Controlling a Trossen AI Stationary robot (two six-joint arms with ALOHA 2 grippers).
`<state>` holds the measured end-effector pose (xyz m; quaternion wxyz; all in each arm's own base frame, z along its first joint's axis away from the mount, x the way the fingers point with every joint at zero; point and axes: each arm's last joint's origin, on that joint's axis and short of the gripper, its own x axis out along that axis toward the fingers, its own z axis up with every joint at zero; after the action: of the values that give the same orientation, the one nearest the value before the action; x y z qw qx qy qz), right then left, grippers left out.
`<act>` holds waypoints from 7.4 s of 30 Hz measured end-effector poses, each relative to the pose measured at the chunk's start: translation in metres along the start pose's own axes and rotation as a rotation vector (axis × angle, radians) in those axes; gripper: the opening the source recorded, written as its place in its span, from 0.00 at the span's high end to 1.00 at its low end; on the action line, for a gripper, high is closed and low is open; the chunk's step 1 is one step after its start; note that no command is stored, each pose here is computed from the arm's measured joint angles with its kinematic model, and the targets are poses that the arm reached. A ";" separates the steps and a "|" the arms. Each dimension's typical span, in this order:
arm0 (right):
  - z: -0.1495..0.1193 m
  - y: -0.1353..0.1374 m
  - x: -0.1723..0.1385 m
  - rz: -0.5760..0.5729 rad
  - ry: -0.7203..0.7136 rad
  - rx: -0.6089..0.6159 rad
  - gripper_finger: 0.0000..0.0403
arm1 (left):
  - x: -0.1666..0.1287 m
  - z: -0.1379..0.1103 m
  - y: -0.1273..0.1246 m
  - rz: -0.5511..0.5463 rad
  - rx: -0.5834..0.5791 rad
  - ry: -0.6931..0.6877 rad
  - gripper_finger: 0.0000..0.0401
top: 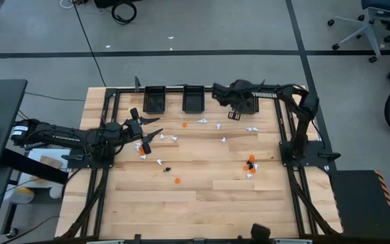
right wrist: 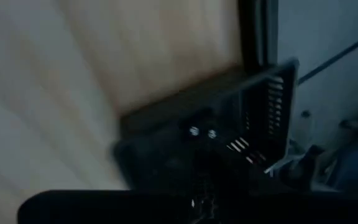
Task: Sort Halloween decoration
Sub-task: Put the black voodoo toy into the right black bin, then put the white ghost toy into the middle black bin
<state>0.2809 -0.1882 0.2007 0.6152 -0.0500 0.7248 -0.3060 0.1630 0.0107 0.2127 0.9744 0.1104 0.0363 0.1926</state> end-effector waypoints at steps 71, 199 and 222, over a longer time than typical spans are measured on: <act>-0.034 0.137 -0.070 0.537 -1.307 0.158 0.67 | 0.042 -0.058 -0.024 -0.228 -0.011 0.266 0.52; -0.095 0.101 -0.069 0.400 -1.136 0.302 0.67 | 0.263 -0.077 0.121 0.138 -0.448 0.586 0.76; -0.094 0.099 -0.070 0.342 -1.147 0.289 0.67 | 0.184 -0.048 0.052 -0.106 -0.049 0.424 0.61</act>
<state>0.2407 -0.0410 0.2160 0.9481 -0.0059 0.2273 -0.2223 0.3084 0.1377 0.1728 0.9561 0.0415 0.2414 0.1609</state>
